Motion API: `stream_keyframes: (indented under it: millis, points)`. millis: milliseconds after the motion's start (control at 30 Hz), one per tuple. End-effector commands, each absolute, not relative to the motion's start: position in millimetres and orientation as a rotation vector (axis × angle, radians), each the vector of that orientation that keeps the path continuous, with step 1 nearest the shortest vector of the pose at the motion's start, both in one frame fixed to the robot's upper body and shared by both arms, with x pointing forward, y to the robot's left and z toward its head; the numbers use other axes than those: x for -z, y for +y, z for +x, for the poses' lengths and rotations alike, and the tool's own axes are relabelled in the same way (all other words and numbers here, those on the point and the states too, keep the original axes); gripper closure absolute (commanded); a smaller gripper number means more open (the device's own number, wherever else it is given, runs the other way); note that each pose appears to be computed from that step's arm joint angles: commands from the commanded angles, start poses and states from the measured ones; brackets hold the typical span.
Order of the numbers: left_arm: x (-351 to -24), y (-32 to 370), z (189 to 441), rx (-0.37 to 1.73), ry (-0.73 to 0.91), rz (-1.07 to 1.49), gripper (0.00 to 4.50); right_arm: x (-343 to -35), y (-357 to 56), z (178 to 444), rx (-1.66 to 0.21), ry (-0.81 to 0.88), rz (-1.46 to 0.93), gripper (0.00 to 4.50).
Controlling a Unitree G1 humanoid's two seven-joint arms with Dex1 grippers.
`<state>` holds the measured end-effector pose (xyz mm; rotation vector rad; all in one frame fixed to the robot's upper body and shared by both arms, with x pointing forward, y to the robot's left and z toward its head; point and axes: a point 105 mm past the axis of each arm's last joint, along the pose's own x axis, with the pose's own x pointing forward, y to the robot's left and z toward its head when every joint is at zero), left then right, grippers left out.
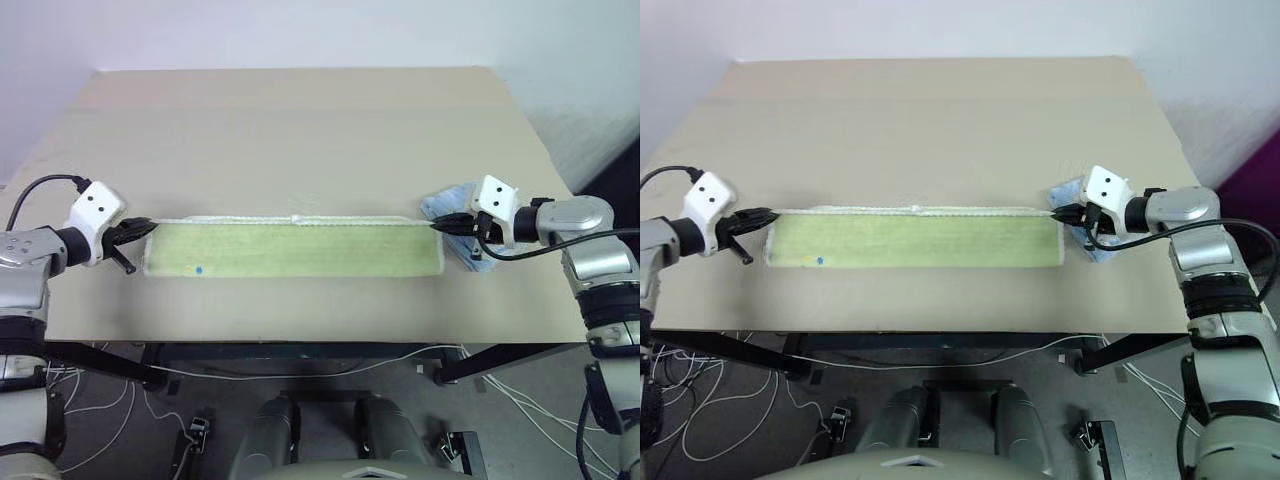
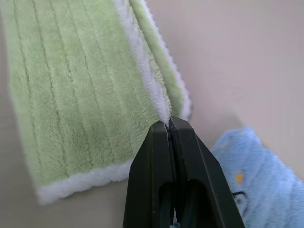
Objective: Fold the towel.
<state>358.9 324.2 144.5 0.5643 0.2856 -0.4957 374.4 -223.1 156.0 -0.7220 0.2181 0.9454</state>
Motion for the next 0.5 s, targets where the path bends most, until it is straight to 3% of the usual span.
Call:
stream_keyframes:
  millis: [33,200,233,333,500]
  points:
    - [-153,333,366,0.425,0.259,0.598,4.50,-164,-229,384,-0.893,0.191,-0.754,4.48]
    - [-151,331,368,0.423,0.246,0.565,4.50,-158,-227,384,-0.912,0.200,-0.749,4.48]
    - [-152,331,368,0.421,0.235,0.548,4.50,-158,-228,384,-0.912,0.201,-0.744,4.29]
    - [-155,330,368,0.414,0.206,0.496,3.82,-161,-230,386,-0.889,0.191,-0.720,3.57]
    - [-162,330,371,0.381,0.164,0.448,2.13,-171,-237,387,-0.845,0.161,-0.711,1.85]
